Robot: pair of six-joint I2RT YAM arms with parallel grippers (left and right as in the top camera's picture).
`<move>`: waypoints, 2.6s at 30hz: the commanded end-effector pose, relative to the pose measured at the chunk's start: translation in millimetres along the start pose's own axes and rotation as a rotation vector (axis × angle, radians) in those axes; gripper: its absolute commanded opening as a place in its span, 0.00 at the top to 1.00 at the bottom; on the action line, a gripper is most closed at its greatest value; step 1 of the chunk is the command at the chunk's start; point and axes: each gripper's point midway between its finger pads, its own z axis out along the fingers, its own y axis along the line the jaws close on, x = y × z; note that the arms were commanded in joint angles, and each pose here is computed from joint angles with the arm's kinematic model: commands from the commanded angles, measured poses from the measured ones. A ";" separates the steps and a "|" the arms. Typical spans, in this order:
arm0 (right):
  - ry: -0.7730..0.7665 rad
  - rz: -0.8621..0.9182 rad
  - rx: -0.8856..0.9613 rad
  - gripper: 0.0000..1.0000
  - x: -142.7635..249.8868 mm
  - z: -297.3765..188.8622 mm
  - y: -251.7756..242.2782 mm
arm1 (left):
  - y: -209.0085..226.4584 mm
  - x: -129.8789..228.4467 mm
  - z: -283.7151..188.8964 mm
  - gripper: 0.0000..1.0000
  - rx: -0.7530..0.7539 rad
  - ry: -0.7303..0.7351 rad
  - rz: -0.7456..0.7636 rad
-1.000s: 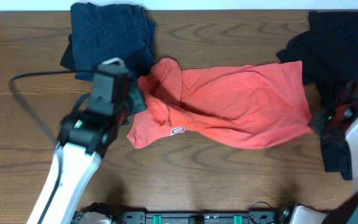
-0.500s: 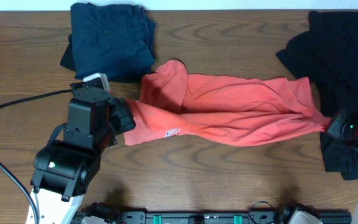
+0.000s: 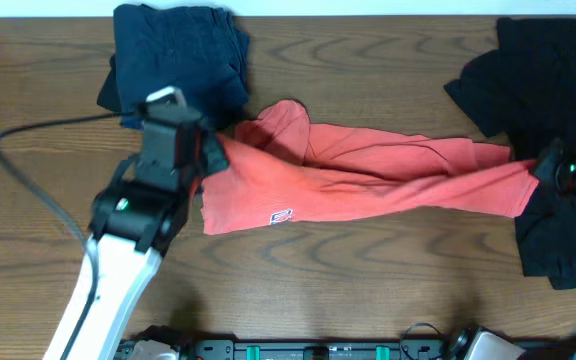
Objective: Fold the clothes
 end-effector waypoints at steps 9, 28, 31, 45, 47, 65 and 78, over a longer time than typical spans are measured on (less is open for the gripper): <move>-0.077 -0.095 -0.151 0.99 -38.5 69.0 38.4 | -3.5 3.5 72.7 0.94 -0.059 0.020 -0.006; -0.072 -0.206 -0.111 0.99 -26.6 163.0 63.8 | -6.0 17.1 135.7 0.94 -0.074 0.039 -0.002; -0.070 -0.199 -0.103 0.99 -27.0 163.7 59.9 | -5.8 18.3 138.6 0.94 -0.075 0.041 -0.002; -0.057 -0.173 -0.084 0.99 -27.4 162.9 45.9 | -37.1 47.2 138.6 0.94 0.049 0.148 0.026; -0.054 -0.173 -0.086 0.99 -26.6 162.9 46.1 | -42.9 55.3 140.2 0.94 0.056 0.163 0.041; -0.037 -0.164 -0.078 0.99 -23.2 162.9 41.4 | -81.6 121.0 143.2 0.67 0.110 0.292 0.153; 0.021 -0.151 -0.078 0.53 -10.1 162.8 37.8 | -80.6 93.5 86.3 0.16 0.123 0.287 0.269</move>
